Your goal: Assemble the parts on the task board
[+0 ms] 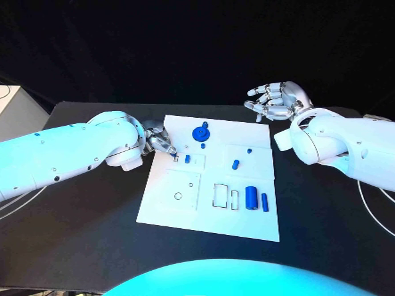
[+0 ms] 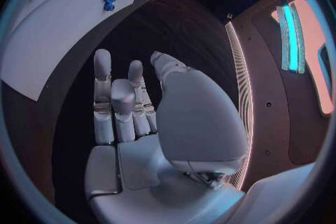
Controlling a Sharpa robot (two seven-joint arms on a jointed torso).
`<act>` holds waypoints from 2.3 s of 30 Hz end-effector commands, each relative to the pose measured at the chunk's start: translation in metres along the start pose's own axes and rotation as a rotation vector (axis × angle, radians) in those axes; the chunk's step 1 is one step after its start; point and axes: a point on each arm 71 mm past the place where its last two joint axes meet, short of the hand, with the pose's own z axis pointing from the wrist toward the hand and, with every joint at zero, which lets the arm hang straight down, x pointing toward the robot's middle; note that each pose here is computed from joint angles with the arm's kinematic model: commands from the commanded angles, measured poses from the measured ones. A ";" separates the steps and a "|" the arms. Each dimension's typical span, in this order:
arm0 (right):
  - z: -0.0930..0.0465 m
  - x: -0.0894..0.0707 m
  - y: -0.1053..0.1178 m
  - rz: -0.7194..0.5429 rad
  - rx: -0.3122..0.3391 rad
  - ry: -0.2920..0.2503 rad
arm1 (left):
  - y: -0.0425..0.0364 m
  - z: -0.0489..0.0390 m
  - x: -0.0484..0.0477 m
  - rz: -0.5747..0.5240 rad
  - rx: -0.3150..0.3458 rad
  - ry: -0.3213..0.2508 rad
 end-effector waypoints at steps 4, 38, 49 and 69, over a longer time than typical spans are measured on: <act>-0.001 0.001 0.000 -0.002 -0.011 0.015 | -0.0021 -0.0003 0.0027 0.036 -0.005 -0.013; -0.001 0.000 0.000 -0.003 -0.009 0.014 | -0.0071 0.0001 0.0151 0.085 0.006 0.048; -0.001 0.000 0.000 -0.003 -0.008 0.015 | -0.0072 0.0001 0.0162 0.091 0.007 0.059; 0.000 0.001 0.000 -0.003 -0.008 0.014 | -0.0115 0.0024 0.0192 0.109 0.009 0.087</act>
